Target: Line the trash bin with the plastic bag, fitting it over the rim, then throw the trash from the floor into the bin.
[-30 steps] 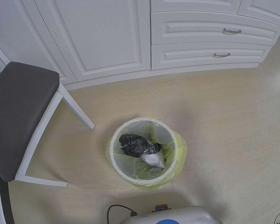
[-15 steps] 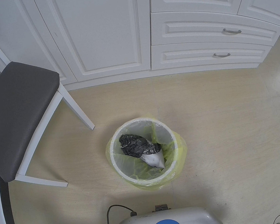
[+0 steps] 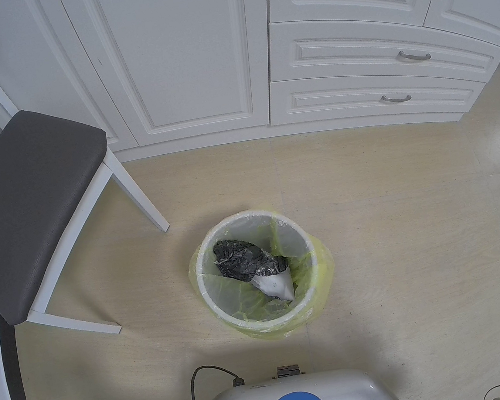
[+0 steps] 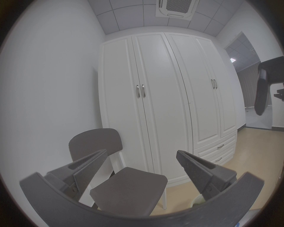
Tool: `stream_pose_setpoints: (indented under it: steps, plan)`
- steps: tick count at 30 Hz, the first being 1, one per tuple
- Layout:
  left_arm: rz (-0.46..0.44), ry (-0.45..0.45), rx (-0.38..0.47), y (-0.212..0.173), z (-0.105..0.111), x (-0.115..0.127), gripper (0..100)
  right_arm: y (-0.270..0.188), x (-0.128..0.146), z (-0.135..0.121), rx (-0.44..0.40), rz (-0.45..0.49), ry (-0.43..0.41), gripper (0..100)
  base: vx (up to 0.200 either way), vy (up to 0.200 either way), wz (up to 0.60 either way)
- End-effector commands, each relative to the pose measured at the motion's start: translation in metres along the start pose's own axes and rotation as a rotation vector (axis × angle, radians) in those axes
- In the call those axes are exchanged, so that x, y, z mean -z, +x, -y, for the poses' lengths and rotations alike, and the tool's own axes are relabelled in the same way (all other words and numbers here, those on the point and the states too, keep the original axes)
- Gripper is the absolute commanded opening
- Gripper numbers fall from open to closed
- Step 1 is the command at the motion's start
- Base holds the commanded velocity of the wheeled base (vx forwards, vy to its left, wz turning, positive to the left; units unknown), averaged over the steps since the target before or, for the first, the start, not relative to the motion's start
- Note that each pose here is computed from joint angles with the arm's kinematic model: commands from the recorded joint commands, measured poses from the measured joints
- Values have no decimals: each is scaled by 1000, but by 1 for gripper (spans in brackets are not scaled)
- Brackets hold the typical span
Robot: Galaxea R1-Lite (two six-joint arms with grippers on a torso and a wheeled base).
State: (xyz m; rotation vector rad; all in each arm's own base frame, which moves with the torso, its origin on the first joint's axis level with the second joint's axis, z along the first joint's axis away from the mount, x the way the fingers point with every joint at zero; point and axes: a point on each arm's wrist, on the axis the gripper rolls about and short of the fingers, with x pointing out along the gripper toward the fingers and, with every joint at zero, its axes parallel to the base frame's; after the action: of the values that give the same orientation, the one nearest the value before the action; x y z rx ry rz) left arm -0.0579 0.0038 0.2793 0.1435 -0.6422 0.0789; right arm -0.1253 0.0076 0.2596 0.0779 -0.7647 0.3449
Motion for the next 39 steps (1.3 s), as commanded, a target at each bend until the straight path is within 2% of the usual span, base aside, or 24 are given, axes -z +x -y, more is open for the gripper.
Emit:
stream_pose_setpoints:
  steps: [1,5,9,10,13,15,17,20,24,26,29,30,31,32,33,36,37,38,39]
  plan:
    - [40,2,-27,-25,0,-3,100,-21,4,-4,-24,37,19,100,0,0,0]
    - [37,2,-29,-50,0,2,100,-21,6,-1,78,51,17,100,0,0,0]
    - [19,-6,-27,-65,0,7,100,-21,10,1,135,51,19,100,0,0,0]
    - [2,-21,-28,-72,1,11,100,-20,15,3,176,40,8,100,0,0,0]
    - [-12,-39,-29,-78,2,17,100,-19,22,6,212,18,-28,100,0,0,0]
    - [-57,-61,-35,-76,5,32,100,-18,39,11,255,-33,-109,100,0,0,0]
    - [-92,-73,-33,-74,7,45,100,-17,59,15,269,-63,-145,100,0,0,0]
    - [-174,-74,-23,-71,12,77,100,-20,101,22,269,-125,-203,100,0,0,0]
    - [-205,-78,-22,-72,18,115,100,-31,143,27,246,-169,-283,100,0,0,0]
    - [-218,-78,-19,-73,20,126,100,-32,146,28,242,-187,-286,100,0,0,0]
    - [-289,-75,-4,-78,24,149,100,-34,152,28,250,-248,-253,100,0,0,0]
    - [-295,-74,-3,-78,24,150,100,-34,153,29,249,-252,-249,100,0,0,0]
    - [-341,-74,5,-80,24,154,100,-35,158,29,254,-305,-230,100,0,0,0]
    - [-341,-74,5,-80,24,154,100,-35,158,29,254,-305,-230,100,0,0,0]
    - [-397,-83,9,-82,25,159,100,-38,165,30,262,-383,-217,100,0,0,0]
    - [-522,-103,16,-88,27,171,100,-44,178,32,313,-518,-207,100,0,0,0]
    - [-568,-99,19,-90,27,175,100,-46,181,32,328,-553,-207,100,0,0,0]
    - [-568,-99,19,-90,27,175,100,-46,181,32,328,-553,-207,100,0,0,0]
    - [-605,-101,19,-92,28,178,100,-49,184,33,346,-595,-205,100,0,0,0]
